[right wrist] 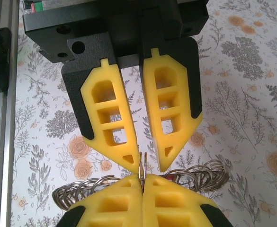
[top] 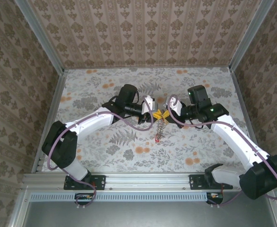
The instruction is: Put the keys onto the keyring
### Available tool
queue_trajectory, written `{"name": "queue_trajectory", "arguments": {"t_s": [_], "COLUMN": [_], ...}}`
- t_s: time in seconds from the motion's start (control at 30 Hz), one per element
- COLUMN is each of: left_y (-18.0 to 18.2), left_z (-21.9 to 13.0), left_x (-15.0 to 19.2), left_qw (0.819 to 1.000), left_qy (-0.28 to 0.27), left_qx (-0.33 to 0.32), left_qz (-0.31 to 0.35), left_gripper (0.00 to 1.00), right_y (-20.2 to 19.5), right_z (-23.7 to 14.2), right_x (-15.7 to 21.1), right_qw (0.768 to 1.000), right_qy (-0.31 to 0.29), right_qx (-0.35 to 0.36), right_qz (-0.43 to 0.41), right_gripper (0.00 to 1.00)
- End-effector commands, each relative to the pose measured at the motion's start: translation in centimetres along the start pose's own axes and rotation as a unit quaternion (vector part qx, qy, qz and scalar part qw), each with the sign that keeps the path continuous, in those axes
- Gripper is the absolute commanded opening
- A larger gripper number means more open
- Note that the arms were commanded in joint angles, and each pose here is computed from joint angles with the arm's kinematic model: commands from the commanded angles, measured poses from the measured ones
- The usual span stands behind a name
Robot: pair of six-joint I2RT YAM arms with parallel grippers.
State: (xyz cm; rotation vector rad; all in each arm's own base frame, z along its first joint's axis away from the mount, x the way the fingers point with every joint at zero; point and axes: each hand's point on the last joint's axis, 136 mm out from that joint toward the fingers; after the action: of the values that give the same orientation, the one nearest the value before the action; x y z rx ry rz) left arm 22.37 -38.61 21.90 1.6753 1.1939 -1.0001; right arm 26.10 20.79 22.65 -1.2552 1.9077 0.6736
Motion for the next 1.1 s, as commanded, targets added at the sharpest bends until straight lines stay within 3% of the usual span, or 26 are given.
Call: {"name": "queue_trajectory", "arguments": {"t_s": [0.0,0.13,0.63,0.73,0.8,0.93,1.07], "left_y": [0.2,0.1,-0.4,-0.4,-0.3,-0.2,-0.3], "left_z": [-0.4,-0.1,0.3,0.3,0.2,-0.2,-0.9], "left_x": [-1.8,-2.1,-2.7,-2.7,-2.5,-2.6,-3.9], "left_qw": [1.0,0.999,0.999,0.999,0.999,0.999,0.996], "left_qy": [-0.007,-0.011,-0.031,-0.031,-0.028,-0.044,-0.087], "left_qx": [-0.003,0.005,0.024,0.023,0.019,0.009,0.013], "left_qz": [0.031,0.031,0.024,0.024,0.024,0.022,0.02], "left_gripper": [0.15,0.07,0.12,0.0,0.0,0.0,0.0], "right_y": [0.5,0.6,0.9,0.9,0.8,0.5,1.2], "right_z": [-0.6,-0.5,-0.3,-0.3,-0.4,-0.6,-0.3], "right_x": [-1.3,-1.3,-2.1,-2.1,-2.0,-1.2,-0.3], "right_qw": [1.0,1.0,0.999,0.999,0.999,0.999,1.0], "right_qy": [-0.002,0.016,0.013,0.012,0.014,0.014,0.0], "right_qx": [-0.005,0.0,0.002,0.003,0.008,0.025,-0.009], "right_qz": [-0.021,-0.025,-0.034,-0.033,-0.035,-0.037,-0.017], "right_gripper": [0.0,0.0,0.0,0.0,0.0,0.09,0.16]}}
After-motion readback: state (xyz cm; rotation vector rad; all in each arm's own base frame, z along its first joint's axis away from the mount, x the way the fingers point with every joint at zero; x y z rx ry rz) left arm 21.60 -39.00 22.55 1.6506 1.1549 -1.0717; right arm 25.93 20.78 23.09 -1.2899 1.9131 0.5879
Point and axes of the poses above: each hand's point on the last joint's axis, 136 mm out from that joint toward the fingers, its own z axis out along the fingers, its own y axis along the line the jaws close on, x = y × z, and after that the axes turned 5 degrees about z, right-handed
